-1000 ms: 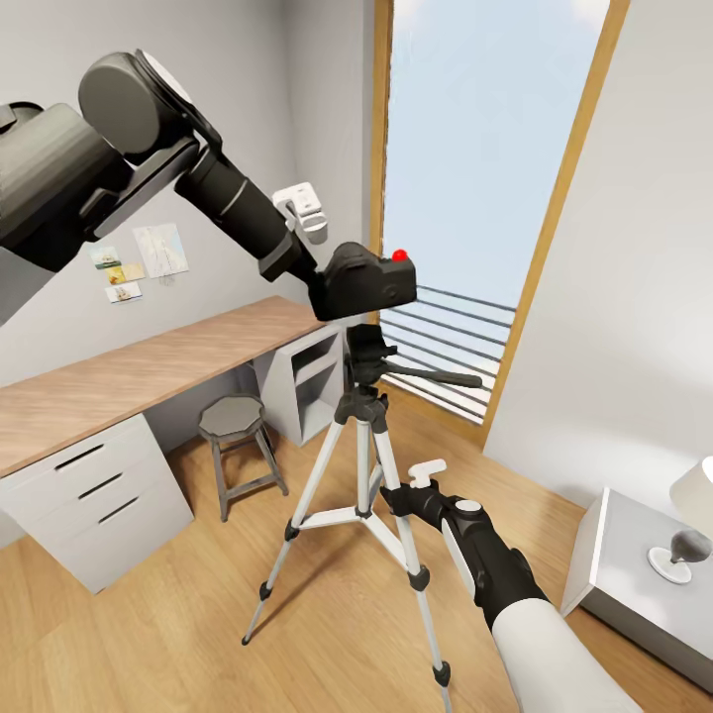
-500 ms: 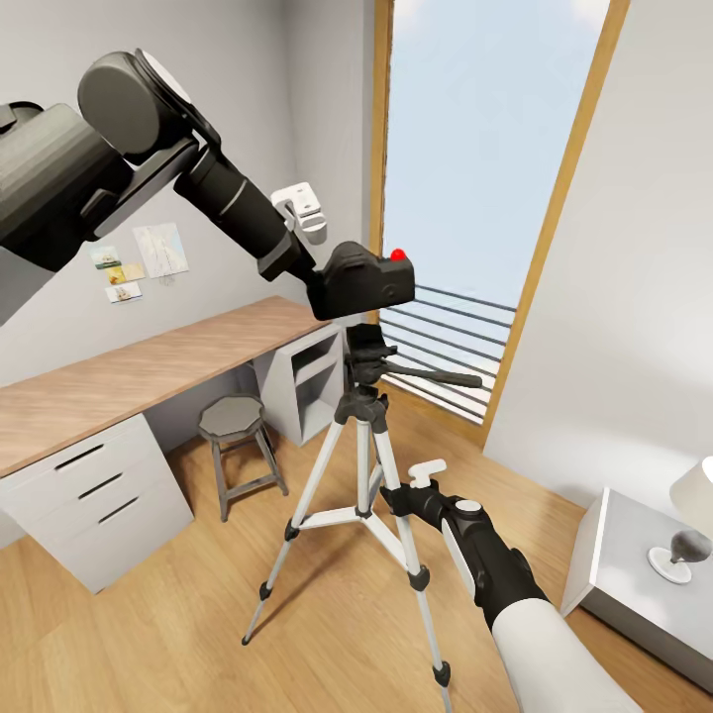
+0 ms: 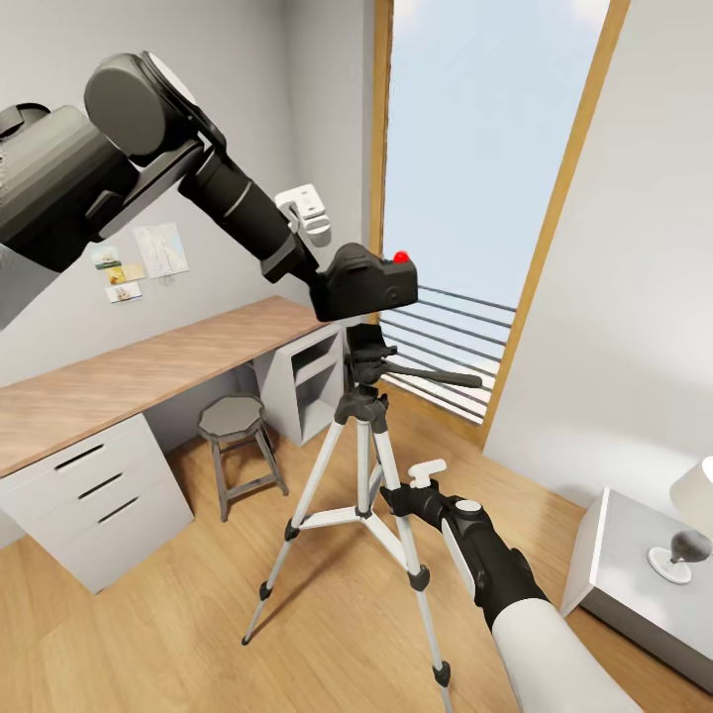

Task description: Attach the digital camera to the camera tripod in the bedroom.

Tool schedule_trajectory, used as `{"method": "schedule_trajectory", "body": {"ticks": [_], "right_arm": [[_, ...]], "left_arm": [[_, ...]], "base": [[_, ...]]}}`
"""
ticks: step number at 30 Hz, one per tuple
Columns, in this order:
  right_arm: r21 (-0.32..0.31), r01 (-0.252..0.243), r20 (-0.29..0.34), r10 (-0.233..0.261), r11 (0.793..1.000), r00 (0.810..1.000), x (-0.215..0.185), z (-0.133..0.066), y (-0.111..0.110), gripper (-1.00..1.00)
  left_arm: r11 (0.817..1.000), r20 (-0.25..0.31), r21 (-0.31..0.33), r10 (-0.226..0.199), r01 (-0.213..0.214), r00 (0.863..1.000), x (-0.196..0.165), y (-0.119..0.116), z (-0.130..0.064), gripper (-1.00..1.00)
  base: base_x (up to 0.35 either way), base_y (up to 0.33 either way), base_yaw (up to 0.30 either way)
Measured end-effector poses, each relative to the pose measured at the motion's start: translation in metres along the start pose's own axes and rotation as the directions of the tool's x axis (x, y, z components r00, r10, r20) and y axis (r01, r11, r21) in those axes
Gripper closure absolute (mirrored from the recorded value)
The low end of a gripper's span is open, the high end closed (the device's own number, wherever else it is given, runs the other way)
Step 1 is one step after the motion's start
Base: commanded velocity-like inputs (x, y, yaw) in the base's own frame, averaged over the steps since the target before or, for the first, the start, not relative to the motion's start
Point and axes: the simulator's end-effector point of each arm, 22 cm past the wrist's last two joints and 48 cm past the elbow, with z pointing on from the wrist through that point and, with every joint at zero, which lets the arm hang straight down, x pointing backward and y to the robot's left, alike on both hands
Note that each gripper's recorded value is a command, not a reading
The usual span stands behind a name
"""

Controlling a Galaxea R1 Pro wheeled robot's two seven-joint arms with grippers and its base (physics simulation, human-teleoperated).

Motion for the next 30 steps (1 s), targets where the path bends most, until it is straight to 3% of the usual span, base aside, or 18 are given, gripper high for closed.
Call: {"method": "schedule_trajectory", "body": {"ticks": [11, 13, 30], "right_arm": [[0.0, 0.0, 0.0, 0.0, 1.0, 1.0, 0.0, 0.0, 0.0, 1.0], [0.0, 0.0, 0.0, 0.0, 1.0, 1.0, 0.0, 0.0, 0.0, 1.0], [0.0, 0.0, 0.0, 0.0, 1.0, 1.0, 0.0, 0.0, 0.0, 1.0]], "left_arm": [[1.0, -0.008, -0.008, 0.018, -0.018, 1.0, -0.005, -0.002, 0.005, 1.0], [0.997, -0.023, -0.063, 0.04, -0.041, 0.999, -0.009, 0.006, 0.009, 1.0], [0.987, -0.062, -0.132, 0.082, -0.09, 0.995, -0.013, 0.015, 0.014, 1.0]], "base": [[0.0, 0.0, 0.0], [0.0, 0.0, 0.0], [0.0, 0.0, 0.0]]}}
